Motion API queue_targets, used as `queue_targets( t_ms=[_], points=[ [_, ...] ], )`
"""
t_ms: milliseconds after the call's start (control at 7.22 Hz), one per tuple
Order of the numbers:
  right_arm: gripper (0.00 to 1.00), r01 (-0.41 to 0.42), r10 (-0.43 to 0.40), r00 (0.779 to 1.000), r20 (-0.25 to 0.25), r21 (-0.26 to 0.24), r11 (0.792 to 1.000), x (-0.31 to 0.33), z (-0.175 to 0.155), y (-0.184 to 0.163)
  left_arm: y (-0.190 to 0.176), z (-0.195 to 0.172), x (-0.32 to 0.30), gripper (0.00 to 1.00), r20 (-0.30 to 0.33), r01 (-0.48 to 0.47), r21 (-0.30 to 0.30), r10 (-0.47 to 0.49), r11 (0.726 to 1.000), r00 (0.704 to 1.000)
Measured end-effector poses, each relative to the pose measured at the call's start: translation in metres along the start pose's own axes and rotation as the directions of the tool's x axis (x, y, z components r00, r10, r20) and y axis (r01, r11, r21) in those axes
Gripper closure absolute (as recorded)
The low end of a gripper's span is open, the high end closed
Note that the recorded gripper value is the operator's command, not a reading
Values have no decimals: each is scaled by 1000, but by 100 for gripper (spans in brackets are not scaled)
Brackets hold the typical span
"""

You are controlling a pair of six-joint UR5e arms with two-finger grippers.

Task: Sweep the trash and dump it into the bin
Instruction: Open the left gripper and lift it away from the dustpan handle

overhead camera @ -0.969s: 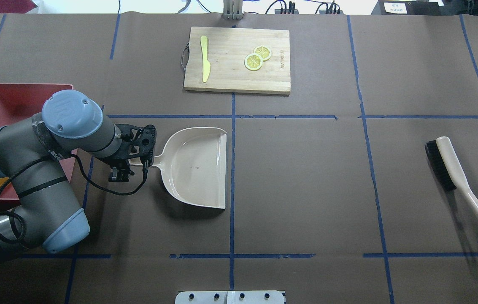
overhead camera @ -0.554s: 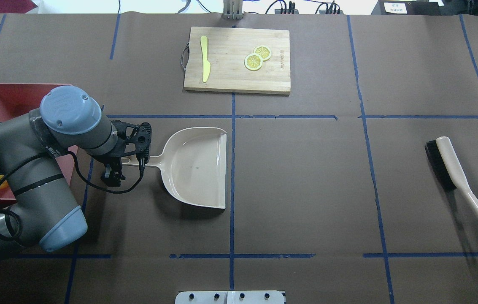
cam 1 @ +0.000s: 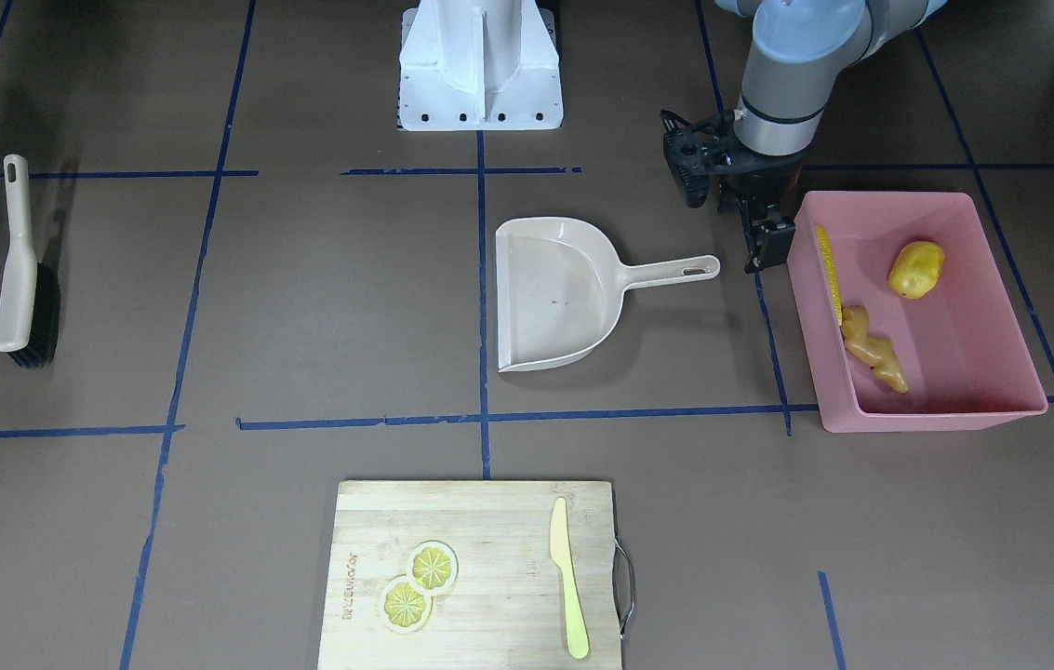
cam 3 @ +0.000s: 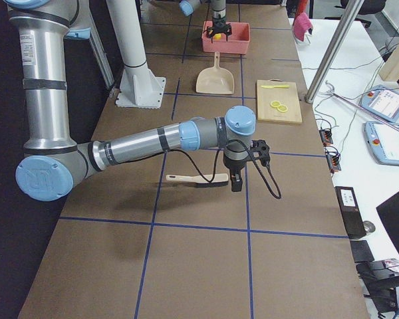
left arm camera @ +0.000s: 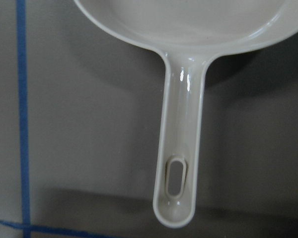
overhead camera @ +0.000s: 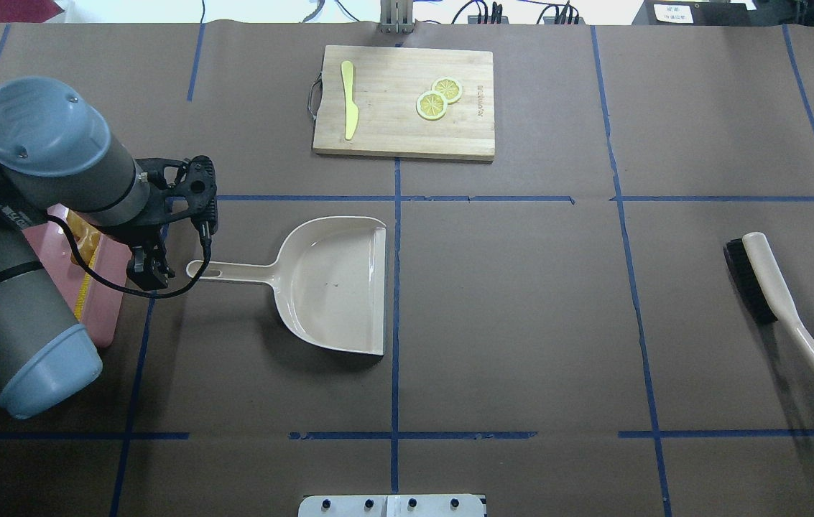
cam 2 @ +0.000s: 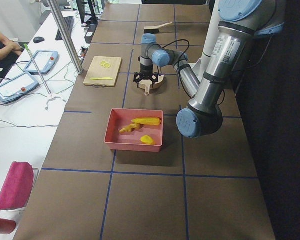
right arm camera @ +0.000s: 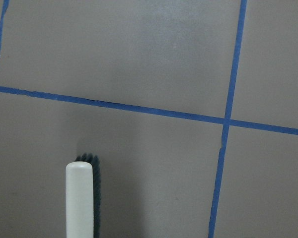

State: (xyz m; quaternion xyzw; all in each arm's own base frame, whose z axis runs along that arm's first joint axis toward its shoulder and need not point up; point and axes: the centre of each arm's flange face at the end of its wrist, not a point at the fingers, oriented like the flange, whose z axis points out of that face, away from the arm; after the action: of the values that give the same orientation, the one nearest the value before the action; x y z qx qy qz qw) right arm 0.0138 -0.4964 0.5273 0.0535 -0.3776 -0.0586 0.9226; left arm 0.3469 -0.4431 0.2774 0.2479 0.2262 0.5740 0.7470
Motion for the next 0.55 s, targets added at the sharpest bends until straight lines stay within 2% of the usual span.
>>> queue_targets(
  t_ms=[138, 277, 554],
  points=[
    [0, 1, -1, 1000, 0, 2, 1000, -1, -1, 0, 10, -4, -13, 0, 17, 119, -3, -119, 993, 993],
    [0, 3, -3, 1000, 1, 3, 1000, -1, -2, 0, 21, -5, -28, 0, 35, 251, -9, -251, 968, 967],
    [0, 4, -4, 1000, 0, 6, 1000, -2, -3, 0, 58, -11, -68, 0, 84, 448, -18, -445, 894, 891]
  ],
)
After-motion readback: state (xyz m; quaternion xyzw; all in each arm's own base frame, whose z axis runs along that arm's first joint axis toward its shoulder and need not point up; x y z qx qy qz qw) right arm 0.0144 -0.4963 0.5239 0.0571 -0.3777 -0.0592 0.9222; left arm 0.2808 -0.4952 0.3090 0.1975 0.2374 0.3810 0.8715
